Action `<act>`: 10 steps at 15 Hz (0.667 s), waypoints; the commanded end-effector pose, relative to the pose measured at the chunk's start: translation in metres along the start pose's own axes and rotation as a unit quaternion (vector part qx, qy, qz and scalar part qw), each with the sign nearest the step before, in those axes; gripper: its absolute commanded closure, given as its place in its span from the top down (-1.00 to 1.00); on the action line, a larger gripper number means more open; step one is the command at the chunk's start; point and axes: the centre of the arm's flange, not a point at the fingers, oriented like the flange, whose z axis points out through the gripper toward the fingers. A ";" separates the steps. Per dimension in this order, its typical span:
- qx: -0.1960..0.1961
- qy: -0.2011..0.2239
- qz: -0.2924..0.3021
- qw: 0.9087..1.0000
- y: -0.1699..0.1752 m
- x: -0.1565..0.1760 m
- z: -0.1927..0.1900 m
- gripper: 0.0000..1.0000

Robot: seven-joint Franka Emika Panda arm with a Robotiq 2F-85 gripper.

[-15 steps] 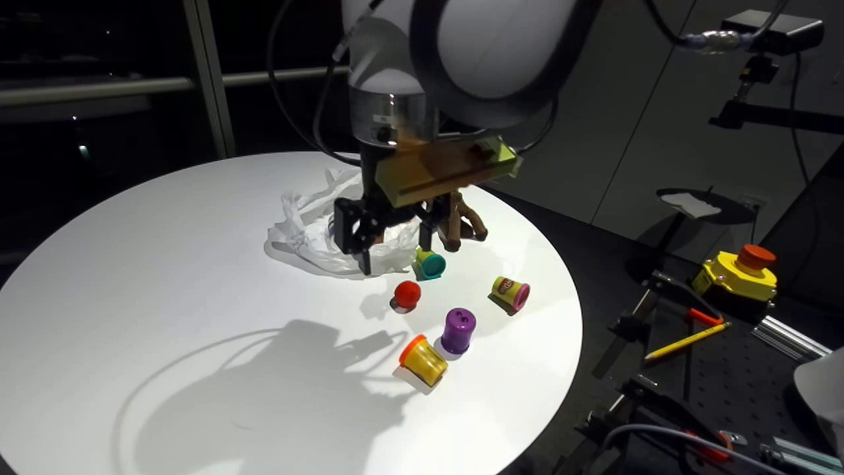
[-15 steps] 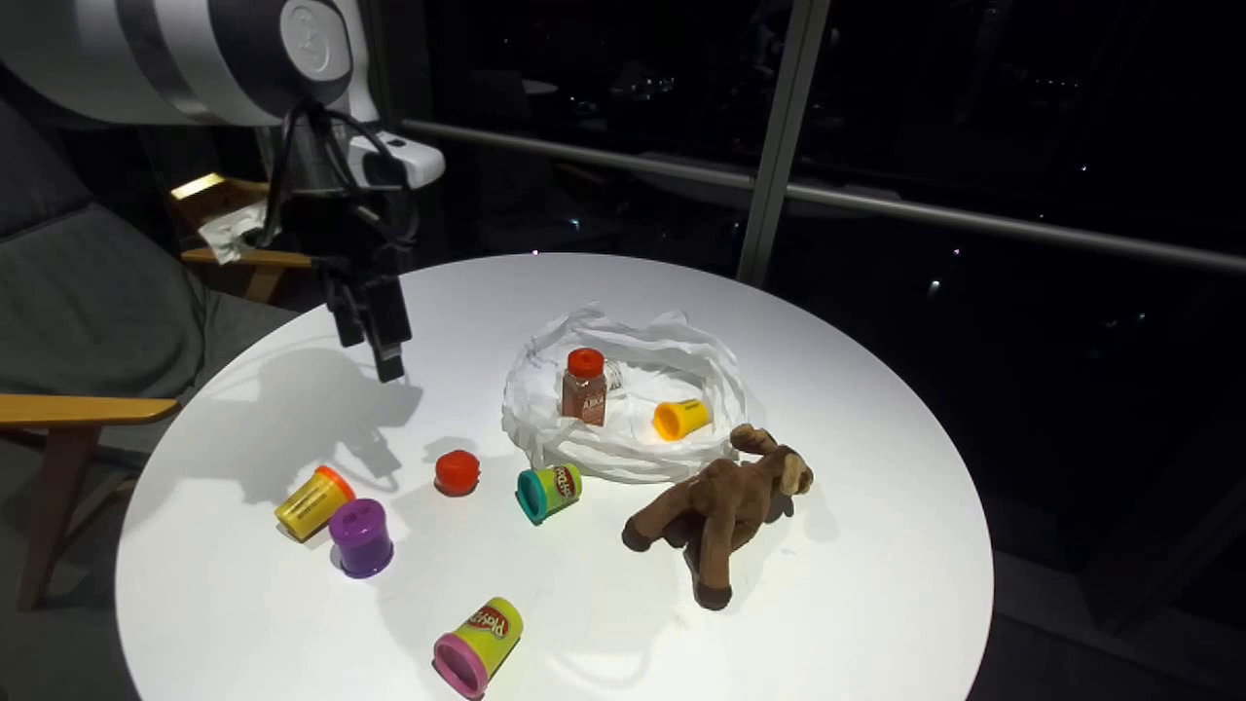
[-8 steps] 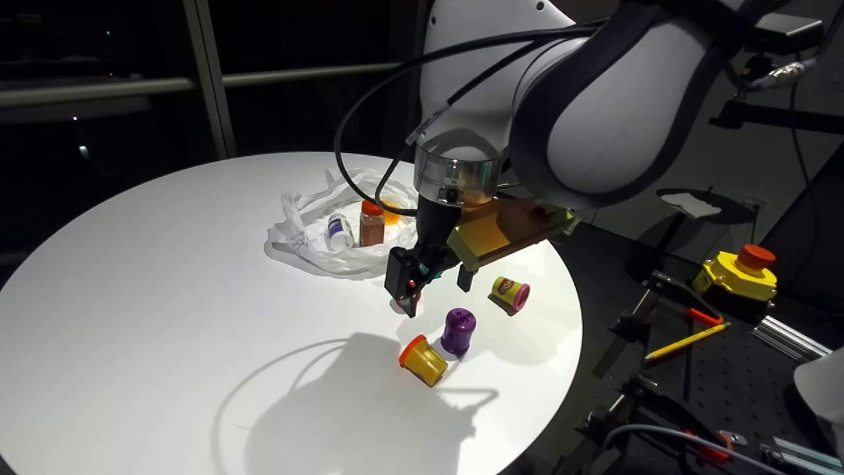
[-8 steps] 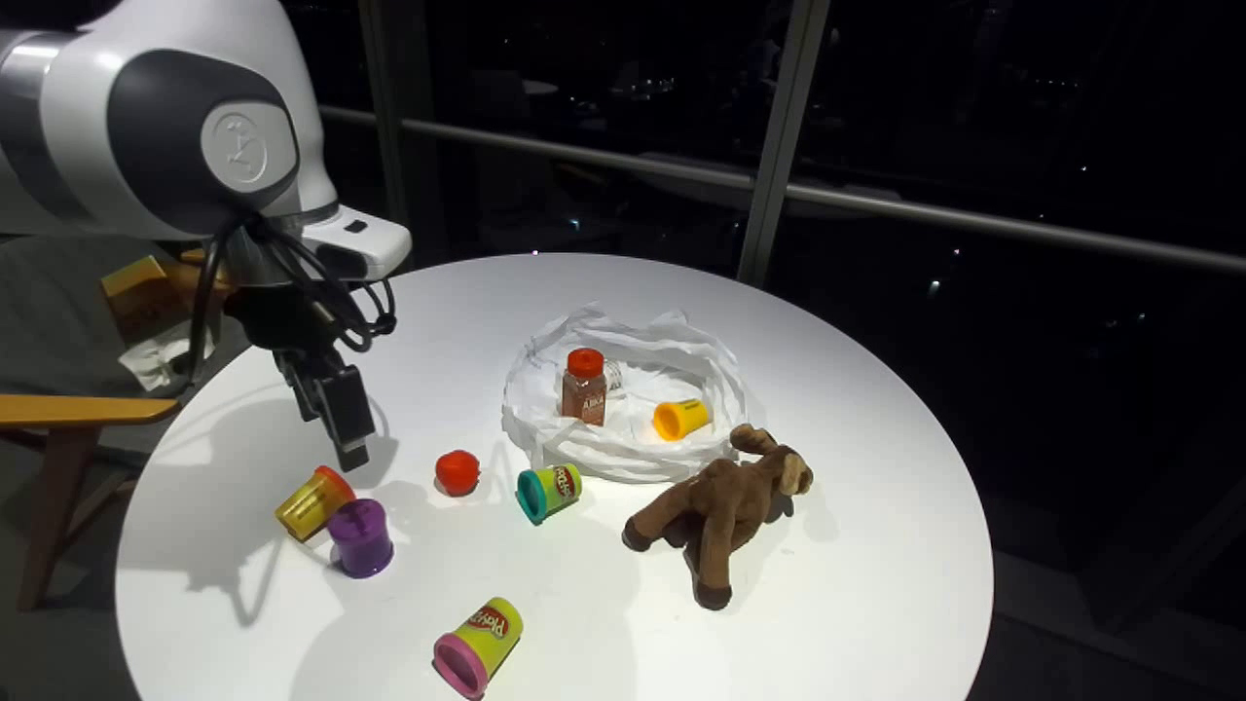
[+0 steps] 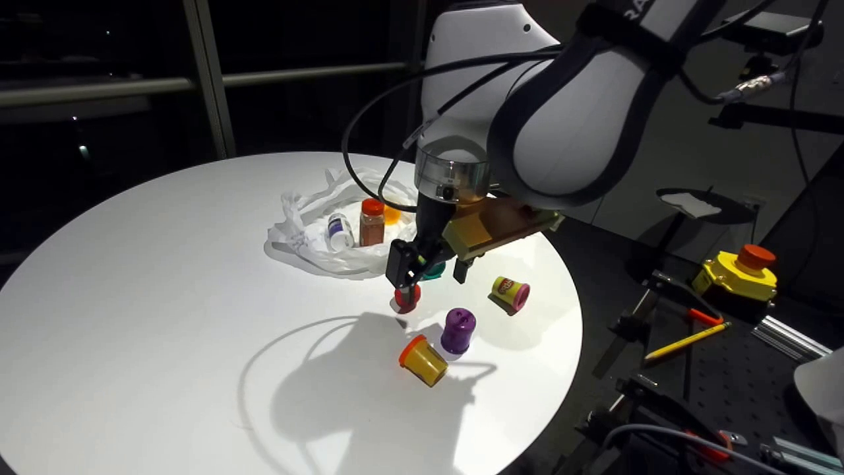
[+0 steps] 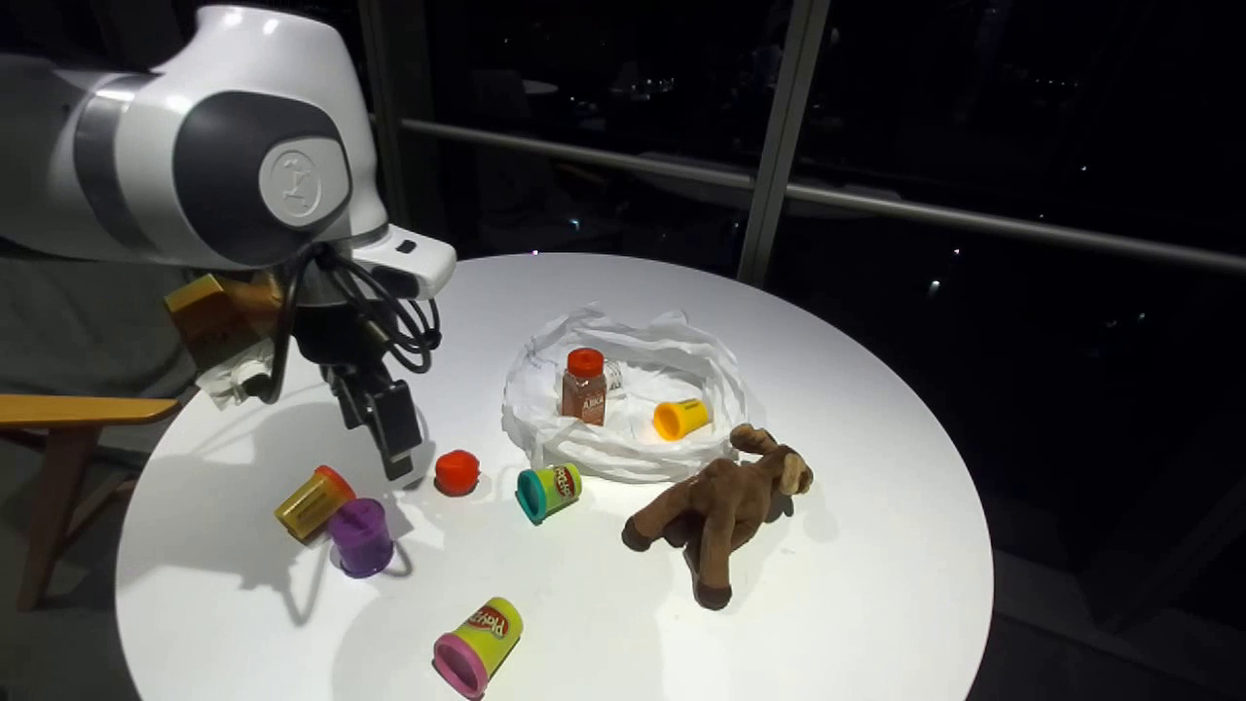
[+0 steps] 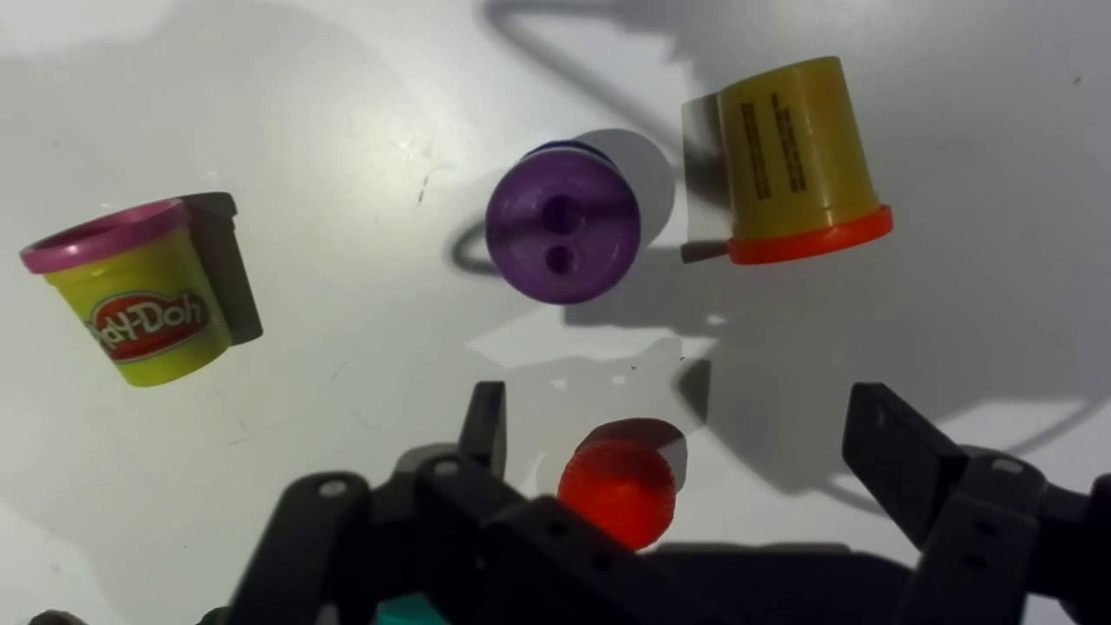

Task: Pick up the objects from the table and put them on the plastic

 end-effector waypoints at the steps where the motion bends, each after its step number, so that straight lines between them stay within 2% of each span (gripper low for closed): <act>1: 0.011 -0.005 -0.006 1.000 -0.004 0.027 0.014 1.00; 10: 0.006 -0.020 0.014 1.000 -0.005 0.058 0.058 1.00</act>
